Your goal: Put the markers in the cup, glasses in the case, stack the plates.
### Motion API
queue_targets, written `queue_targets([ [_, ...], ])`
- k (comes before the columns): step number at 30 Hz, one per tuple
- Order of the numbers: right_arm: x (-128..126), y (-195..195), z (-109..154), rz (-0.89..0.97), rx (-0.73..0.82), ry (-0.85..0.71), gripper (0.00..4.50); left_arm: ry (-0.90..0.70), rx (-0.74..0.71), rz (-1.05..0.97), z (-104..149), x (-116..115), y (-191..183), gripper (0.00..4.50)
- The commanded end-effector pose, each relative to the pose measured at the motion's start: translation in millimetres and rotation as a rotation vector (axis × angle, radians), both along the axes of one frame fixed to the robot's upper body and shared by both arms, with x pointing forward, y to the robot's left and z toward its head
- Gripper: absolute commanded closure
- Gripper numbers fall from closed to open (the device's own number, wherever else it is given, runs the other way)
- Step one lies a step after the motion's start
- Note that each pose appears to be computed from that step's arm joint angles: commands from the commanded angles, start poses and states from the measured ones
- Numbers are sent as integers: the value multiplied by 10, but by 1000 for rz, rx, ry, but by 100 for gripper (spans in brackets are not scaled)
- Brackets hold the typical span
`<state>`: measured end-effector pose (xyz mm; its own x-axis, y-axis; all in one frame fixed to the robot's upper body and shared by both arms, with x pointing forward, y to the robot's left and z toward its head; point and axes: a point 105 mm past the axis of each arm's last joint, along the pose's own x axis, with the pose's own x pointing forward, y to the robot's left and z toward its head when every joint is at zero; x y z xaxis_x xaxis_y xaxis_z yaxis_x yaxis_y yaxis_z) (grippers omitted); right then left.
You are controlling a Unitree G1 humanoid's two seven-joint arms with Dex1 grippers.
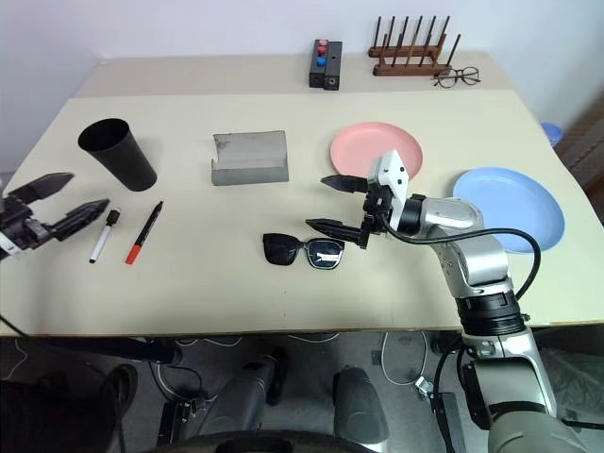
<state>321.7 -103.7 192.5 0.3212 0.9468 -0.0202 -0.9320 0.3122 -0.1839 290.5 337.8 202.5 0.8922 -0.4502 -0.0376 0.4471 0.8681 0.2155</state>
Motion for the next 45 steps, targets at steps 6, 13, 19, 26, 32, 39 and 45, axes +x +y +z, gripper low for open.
queue_targets([
  [6,-123,299,257,70,35,-142,7,123,-42,329,33,71,523,0],
  [13,-183,504,480,105,186,-136,7,161,-160,453,62,229,711,0],
  [19,-211,536,403,104,184,-131,7,381,-165,447,-293,403,570,0],
  [26,-234,495,336,83,165,-130,7,449,-58,358,-324,559,399,0],
  [32,-225,480,319,73,157,-130,7,545,-50,381,-476,603,366,0],
  [39,-221,488,312,76,153,-132,7,586,-80,354,-582,662,238,0],
  [45,-239,490,317,79,147,-135,7,577,-84,329,-608,722,146,0],
])
